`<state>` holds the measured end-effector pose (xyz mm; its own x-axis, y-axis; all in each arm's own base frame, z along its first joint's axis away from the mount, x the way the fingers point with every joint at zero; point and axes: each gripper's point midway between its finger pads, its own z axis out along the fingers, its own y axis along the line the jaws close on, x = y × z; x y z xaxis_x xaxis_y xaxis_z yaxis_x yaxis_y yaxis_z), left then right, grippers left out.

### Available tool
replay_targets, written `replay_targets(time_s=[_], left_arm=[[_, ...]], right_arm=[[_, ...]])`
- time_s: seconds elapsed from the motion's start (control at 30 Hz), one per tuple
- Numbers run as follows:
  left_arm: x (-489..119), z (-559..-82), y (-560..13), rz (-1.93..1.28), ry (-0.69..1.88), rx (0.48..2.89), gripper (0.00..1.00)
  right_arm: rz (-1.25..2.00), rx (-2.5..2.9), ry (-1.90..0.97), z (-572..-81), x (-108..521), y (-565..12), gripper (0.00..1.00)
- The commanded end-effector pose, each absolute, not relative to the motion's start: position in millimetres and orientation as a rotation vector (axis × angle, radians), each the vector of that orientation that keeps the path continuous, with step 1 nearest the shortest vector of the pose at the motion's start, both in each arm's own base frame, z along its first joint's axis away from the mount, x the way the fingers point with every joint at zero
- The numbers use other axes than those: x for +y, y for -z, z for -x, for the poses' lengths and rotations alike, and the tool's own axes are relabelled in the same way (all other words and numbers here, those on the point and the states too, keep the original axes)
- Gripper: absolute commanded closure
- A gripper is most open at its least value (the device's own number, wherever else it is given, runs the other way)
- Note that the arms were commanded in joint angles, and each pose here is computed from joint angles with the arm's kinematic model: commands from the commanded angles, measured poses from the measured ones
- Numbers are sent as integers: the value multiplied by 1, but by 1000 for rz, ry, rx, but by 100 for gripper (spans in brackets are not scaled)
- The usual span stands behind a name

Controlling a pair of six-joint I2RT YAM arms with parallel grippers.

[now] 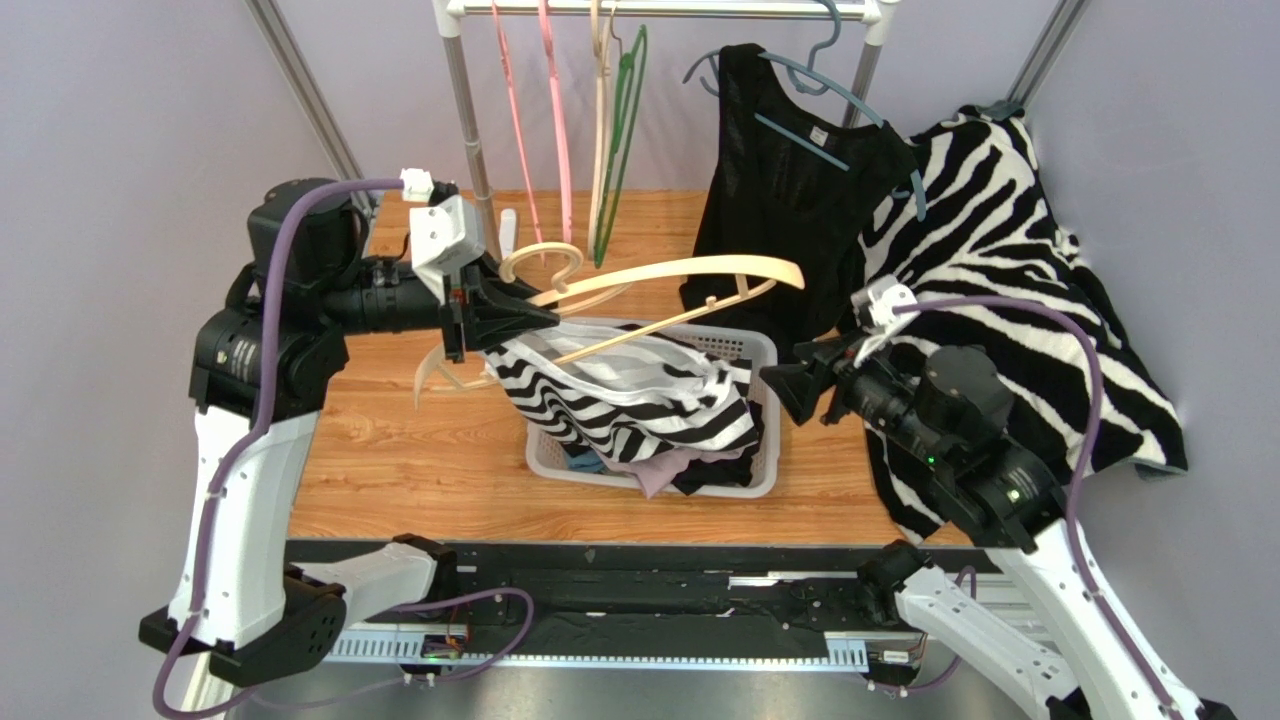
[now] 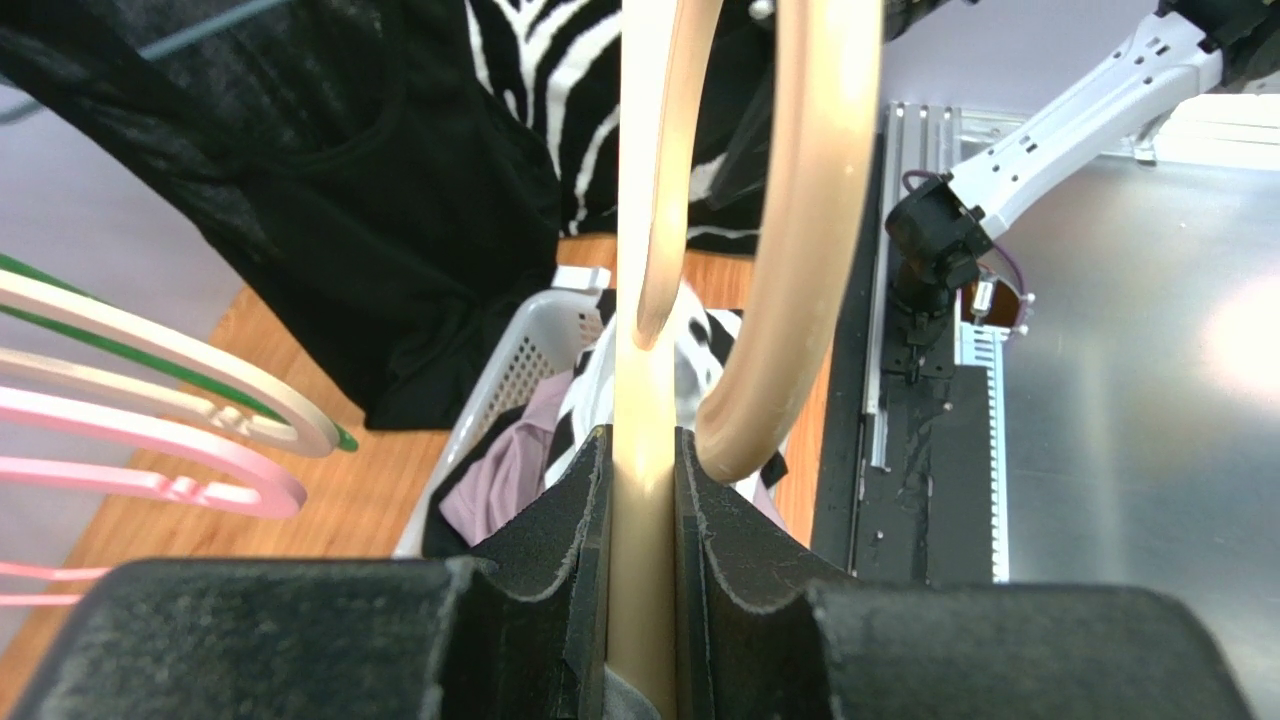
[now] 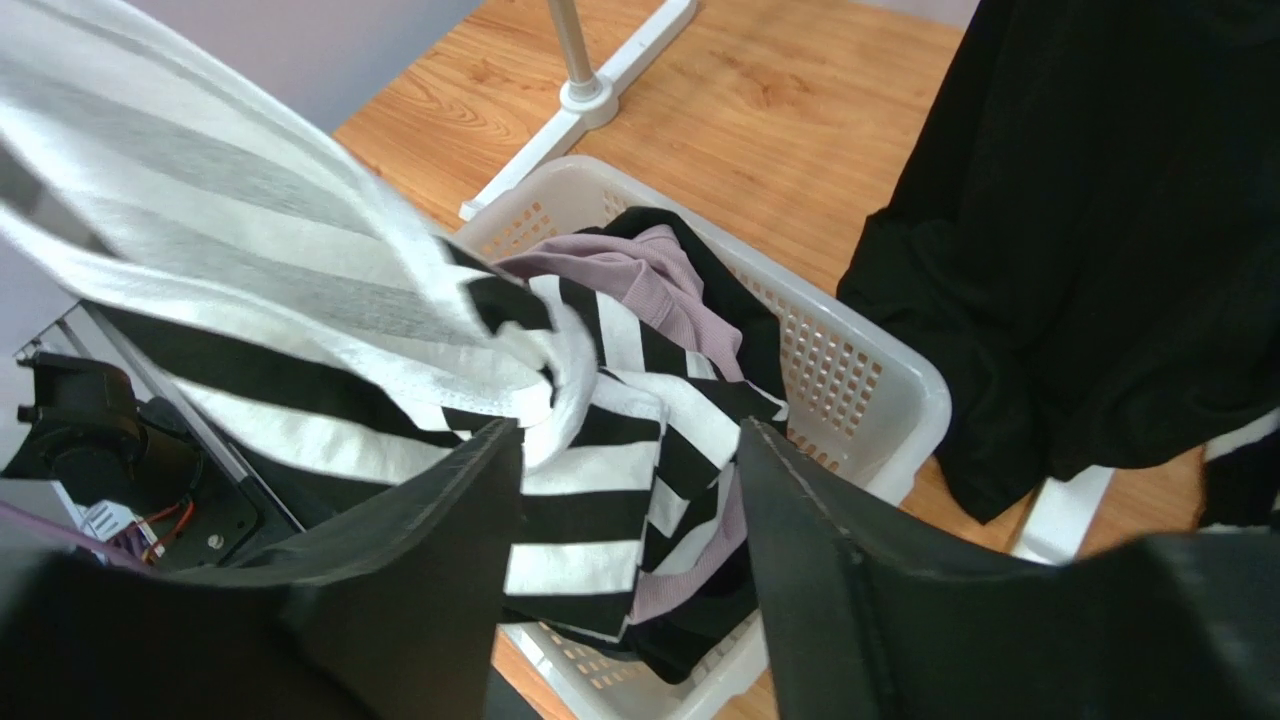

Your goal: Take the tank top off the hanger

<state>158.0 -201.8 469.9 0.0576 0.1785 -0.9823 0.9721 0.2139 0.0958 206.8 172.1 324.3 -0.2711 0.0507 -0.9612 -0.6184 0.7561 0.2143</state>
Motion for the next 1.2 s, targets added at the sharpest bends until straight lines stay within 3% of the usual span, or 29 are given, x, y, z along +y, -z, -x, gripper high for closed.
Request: replay_targets(time_s=[0.0,0.23,0.5,0.93,1.17], left_arm=[[-208,-156,-479,-1217,944,1324,98],[-218,-143,-452,-1307,1006,1355,98],[-220,-121,-426,-1429,1036,1363,98],[-222,-105,-405,-1522,1089,1370,99],[-226,-108,-406,-1542,1082,1357,100]], right_arm=[[575,1597,-638,-179,157,-350,36],[686,1398,-658,-145,153,-418,34],[839,1306,-770,-131,178,-452,35],[1119,1309,-1068,-104,219,-449,40],[1251,1420,-1127,-95,232,-416,42]])
